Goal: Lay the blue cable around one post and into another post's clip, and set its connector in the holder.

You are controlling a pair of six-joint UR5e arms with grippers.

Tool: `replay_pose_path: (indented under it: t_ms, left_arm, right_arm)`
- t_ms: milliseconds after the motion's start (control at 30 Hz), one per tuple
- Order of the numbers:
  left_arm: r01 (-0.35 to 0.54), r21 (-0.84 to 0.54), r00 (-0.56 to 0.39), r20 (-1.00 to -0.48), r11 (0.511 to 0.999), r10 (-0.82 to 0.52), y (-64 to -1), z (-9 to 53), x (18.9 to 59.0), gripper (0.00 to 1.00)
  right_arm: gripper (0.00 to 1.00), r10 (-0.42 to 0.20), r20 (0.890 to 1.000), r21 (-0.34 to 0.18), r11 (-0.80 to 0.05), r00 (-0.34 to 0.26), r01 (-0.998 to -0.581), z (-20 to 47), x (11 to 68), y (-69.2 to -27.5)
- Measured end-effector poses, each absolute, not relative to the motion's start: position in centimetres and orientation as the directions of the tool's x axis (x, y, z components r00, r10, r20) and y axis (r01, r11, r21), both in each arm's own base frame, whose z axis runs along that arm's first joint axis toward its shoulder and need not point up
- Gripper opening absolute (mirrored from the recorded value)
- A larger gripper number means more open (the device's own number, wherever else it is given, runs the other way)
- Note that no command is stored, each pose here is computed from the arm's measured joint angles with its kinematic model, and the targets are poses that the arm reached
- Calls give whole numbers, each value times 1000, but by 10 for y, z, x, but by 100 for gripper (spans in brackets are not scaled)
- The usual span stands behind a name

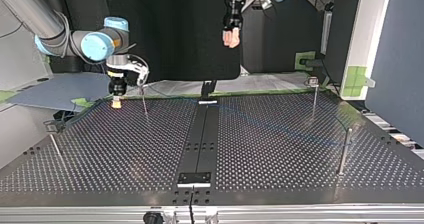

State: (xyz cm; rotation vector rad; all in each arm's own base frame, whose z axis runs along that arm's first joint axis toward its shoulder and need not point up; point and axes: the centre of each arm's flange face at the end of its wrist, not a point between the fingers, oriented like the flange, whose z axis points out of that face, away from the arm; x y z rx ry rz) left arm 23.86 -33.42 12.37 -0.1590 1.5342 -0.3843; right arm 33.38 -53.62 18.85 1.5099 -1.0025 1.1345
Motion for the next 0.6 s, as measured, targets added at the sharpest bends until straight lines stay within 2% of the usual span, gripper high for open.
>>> replay_pose_path:
  t_ms: [300, 600]
  left_arm:
    - [127, -313, -51, -950, 941, -309, -333, 121, 238, 100]
    - [116, -312, -58, -950, 943, -308, -330, 120, 240, 100]
  right_arm:
    - [95, -59, 959, 261, -203, 278, -944, 184, 375, -518]
    - [95, -77, 950, 280, -210, 302, -937, 177, 407, -487]
